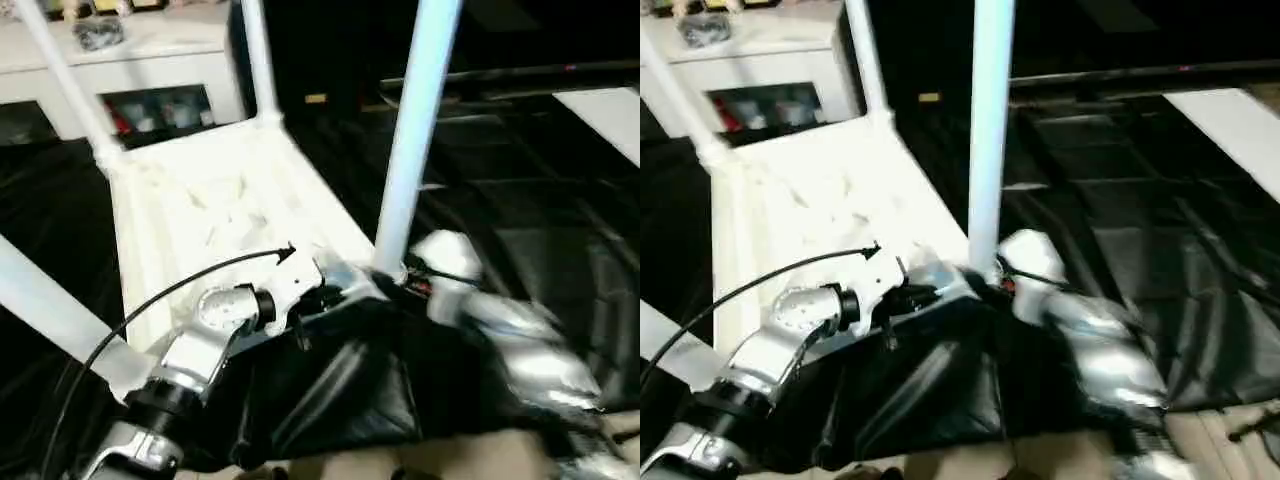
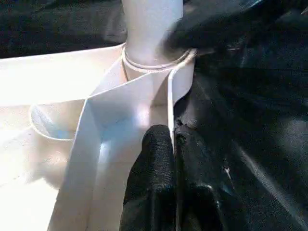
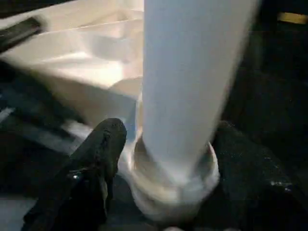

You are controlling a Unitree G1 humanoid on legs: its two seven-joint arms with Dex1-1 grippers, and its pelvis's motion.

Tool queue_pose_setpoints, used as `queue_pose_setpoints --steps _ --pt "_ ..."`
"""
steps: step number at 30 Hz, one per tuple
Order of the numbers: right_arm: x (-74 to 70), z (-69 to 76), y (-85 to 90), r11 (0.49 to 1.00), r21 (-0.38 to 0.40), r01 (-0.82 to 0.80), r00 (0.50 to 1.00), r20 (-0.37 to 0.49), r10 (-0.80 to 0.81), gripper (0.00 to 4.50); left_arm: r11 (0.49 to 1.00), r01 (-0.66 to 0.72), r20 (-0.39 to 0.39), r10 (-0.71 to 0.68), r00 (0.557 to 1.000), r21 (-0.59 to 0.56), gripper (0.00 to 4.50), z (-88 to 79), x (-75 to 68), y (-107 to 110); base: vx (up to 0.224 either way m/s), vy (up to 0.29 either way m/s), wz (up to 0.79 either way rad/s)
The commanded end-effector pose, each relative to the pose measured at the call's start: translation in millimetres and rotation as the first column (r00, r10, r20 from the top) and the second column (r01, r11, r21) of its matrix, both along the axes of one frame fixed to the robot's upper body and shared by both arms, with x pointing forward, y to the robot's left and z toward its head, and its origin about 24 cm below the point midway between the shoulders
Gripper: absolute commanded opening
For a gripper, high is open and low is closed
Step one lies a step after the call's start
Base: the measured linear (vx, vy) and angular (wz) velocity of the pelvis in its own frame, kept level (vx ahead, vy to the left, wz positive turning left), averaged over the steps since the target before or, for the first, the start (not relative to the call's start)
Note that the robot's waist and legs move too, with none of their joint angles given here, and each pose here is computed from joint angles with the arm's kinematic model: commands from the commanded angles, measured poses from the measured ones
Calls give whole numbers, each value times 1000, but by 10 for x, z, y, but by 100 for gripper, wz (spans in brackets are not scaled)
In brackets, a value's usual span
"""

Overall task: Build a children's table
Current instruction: Rotate table base

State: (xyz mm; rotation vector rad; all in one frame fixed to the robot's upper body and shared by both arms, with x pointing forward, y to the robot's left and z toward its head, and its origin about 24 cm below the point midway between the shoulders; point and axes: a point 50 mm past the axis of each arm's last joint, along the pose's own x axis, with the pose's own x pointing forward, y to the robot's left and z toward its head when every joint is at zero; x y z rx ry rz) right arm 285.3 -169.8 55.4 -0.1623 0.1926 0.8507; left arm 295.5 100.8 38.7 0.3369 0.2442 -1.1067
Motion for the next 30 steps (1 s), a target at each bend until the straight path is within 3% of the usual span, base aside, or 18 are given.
queue_pose_setpoints --steps 1,2,6,13,15,18,23,24,30 --pt "-35 89 57 996 43 -75 997 15 74 313 999 -11 60 13 998 -32 0 130 50 29 0 0 0" --pt "-116 167 -160 993 25 -113 994 7 113 313 999 -26 61 27 998 -21 0 120 46 94 0 0 0" --pt "-215 250 -329 988 15 -151 988 -15 152 313 999 -42 56 43 998 -26 0 111 17 145 0 0 0" --pt "-291 233 -104 972 60 -229 972 -38 231 315 984 -66 43 74 996 -163 65 269 -86 118 0 0 0" --pt "-281 214 -10 969 81 -235 970 -36 239 315 971 -75 30 83 996 -226 68 356 -171 114 0 0 0" --pt "-259 206 54 968 100 -231 971 -35 235 315 962 -86 24 95 995 -258 108 406 -246 110 0 0 0" --pt "-138 181 227 973 125 -196 980 -17 200 315 951 -134 -52 124 991 -280 151 352 -575 180 0 0 0" --pt "-138 181 227 973 125 -196 980 -17 200 315 951 -134 -52 124 991 -280 150 352 -575 180 0 0 0" --pt "107 139 293 990 126 -66 998 -13 68 315 951 -163 -148 127 981 -264 200 288 -907 325 0 0 0"
